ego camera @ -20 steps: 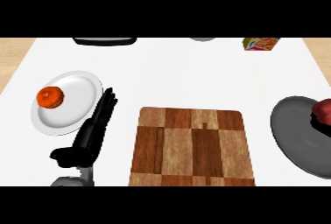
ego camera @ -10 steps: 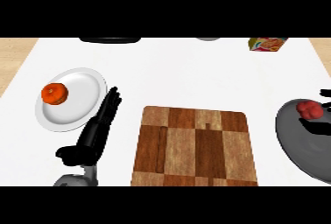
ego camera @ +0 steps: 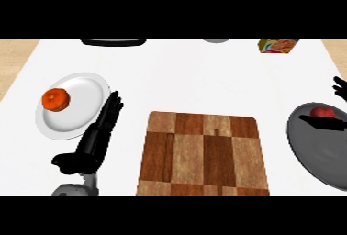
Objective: Pick the bell pepper from the cutting board and place it in the pan
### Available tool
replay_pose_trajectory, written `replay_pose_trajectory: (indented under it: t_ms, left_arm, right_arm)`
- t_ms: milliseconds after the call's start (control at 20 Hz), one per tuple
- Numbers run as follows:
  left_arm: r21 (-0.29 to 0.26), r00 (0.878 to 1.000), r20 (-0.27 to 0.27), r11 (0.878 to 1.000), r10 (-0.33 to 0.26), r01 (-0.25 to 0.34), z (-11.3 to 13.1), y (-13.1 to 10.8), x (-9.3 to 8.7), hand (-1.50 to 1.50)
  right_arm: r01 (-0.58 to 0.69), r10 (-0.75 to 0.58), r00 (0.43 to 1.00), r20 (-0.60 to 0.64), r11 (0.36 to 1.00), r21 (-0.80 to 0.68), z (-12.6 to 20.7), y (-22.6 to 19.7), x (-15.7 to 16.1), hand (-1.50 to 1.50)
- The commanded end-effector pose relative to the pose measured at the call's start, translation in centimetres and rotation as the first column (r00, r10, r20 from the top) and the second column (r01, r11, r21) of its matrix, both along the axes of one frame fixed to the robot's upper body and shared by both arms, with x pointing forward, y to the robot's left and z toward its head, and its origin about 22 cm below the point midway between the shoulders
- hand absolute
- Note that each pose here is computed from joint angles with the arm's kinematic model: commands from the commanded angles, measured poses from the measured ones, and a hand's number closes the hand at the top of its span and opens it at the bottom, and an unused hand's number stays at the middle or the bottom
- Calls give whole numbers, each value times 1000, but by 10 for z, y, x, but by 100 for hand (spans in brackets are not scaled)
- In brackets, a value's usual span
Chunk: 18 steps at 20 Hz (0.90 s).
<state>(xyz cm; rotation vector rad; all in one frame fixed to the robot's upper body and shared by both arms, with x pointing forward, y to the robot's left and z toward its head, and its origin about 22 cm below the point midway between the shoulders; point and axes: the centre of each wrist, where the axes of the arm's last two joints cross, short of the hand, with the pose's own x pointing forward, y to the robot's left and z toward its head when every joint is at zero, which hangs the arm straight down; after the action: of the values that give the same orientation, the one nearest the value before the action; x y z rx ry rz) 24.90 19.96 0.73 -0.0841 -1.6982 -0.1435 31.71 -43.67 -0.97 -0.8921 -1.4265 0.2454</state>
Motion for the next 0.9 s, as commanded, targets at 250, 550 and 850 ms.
replay_pose_trajectory:
  t_ms: [250, 550, 850]
  left_arm:
    - [2, 1000, -3, 1000, 13, -13, -2, -3, -15, 0]
    - [5, 999, -9, 999, 32, -32, 9, 0, -7, 0]
    - [25, 999, 8, 999, 31, -31, 10, 17, -4, 0]
  right_arm:
    - [23, -79, 977, 199, 963, 269, 11, -45, -22, -150]
    - [-117, 33, 976, 214, 912, 394, 11, -100, -90, -150]
    - [-248, 160, 958, 238, 880, 406, -9, -117, -150, -150]
